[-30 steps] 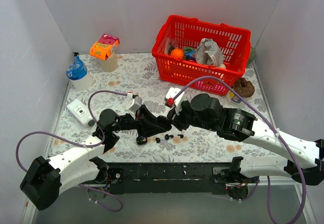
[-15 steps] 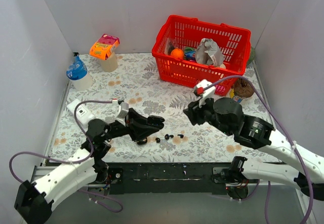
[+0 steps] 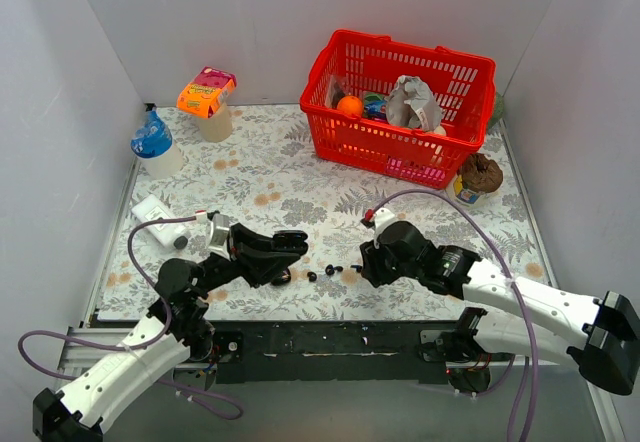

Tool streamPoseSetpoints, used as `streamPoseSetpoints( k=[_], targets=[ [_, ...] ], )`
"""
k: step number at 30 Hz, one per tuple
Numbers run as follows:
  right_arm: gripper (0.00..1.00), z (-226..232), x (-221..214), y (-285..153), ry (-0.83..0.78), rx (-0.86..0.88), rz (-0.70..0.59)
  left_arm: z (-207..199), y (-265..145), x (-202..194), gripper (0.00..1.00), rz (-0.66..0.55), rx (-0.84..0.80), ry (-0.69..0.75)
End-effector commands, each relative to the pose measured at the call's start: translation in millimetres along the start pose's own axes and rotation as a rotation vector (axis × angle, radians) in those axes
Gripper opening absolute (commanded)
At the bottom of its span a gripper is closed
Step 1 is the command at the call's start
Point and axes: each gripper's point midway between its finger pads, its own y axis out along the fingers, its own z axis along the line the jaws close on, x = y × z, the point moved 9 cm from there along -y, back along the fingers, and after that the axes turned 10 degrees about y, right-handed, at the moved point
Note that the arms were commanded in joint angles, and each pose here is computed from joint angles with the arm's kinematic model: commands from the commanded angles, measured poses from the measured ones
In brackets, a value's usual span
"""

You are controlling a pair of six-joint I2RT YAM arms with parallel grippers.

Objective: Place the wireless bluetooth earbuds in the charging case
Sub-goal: Pick up the earbud from the center of the board.

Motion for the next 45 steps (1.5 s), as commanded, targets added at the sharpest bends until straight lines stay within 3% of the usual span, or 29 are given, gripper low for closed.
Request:
streamPoseSetpoints(
  k=[1, 7, 13, 24, 45],
  targets=[
    [0.49, 21.9, 16.9, 8.5, 0.011, 0.113, -0.055, 0.5, 0.0, -6.5, 0.0, 0.006, -0.001, -0.042],
    [0.48, 37.5, 30.2, 24.0, -0.041, 0.144, -0.038, 2.0, -0.6, -4.0, 0.0, -0.016, 0.033, -0.044],
    [0.45, 26.8, 33.7, 36.1, -0.013, 0.012, -0.074, 1.0, -1.6, -2.5, 0.0, 0.001, 0.037, -0.037],
    [0.44, 41.7, 29.7, 47.2, -0.021, 0.168, -0.032, 0.0, -6.1, -6.0, 0.0, -0.013, 0.039, -0.04],
    [0.48, 72.2, 31.4, 87.1, -0.045, 0.254, 0.107, 0.3, -9.0, -7.1, 0.0, -0.011, 0.059, -0.039]
  ],
)
